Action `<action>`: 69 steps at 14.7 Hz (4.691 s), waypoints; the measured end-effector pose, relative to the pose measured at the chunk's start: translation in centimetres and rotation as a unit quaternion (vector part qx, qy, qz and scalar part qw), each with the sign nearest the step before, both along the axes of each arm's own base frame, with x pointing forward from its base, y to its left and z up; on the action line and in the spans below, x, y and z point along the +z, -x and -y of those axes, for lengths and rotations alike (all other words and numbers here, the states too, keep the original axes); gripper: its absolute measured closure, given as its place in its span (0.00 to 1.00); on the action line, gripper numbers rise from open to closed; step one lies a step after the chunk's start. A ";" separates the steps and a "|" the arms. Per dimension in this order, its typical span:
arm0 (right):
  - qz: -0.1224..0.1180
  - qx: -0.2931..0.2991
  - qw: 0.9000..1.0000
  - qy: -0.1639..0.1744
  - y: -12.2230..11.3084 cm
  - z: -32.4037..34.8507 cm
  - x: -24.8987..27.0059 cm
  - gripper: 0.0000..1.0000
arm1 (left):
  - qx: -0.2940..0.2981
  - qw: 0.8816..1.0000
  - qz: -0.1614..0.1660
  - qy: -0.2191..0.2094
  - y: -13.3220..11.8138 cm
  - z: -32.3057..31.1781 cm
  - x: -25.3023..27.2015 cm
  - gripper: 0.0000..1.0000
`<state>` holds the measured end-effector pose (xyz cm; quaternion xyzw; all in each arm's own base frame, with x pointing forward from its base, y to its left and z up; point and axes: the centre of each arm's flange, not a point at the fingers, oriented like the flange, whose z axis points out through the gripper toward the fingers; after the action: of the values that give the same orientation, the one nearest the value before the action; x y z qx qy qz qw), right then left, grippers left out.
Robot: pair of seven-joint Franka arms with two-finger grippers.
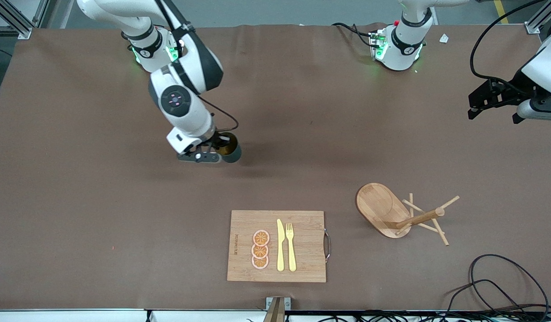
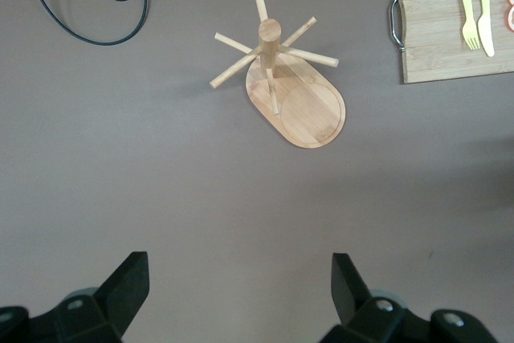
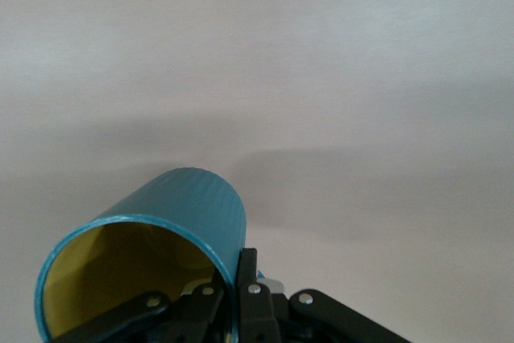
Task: Pass cup and hang on rack
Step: 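Carry the teal mug with the right gripper toward the table middle, then set the mug down, open the right gripper and withdraw it, then move the left gripper over the teal mug and lower it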
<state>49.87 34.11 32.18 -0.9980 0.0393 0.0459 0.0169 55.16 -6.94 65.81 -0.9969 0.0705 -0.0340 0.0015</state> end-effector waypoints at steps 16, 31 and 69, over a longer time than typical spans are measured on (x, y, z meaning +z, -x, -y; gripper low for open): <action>0.028 0.054 0.998 -0.004 6.8 -19.6 -8.2 0.96 | 0.000 1.000 0.000 0.000 0.0 0.0 0.0 0.00; 0.006 0.102 0.995 0.008 5.0 -18.2 -1.5 0.00 | -0.027 0.999 -0.045 -0.004 -0.7 3.0 -3.2 0.00; -0.061 0.035 0.998 -0.005 -8.7 37.5 25.8 0.00 | 0.180 0.915 0.307 -0.191 26.2 53.3 -32.4 0.00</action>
<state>58.55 -3.42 58.01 -0.9941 0.0055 0.1071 0.0175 28.96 -60.21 33.46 -0.9138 -0.1089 -0.3238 0.2198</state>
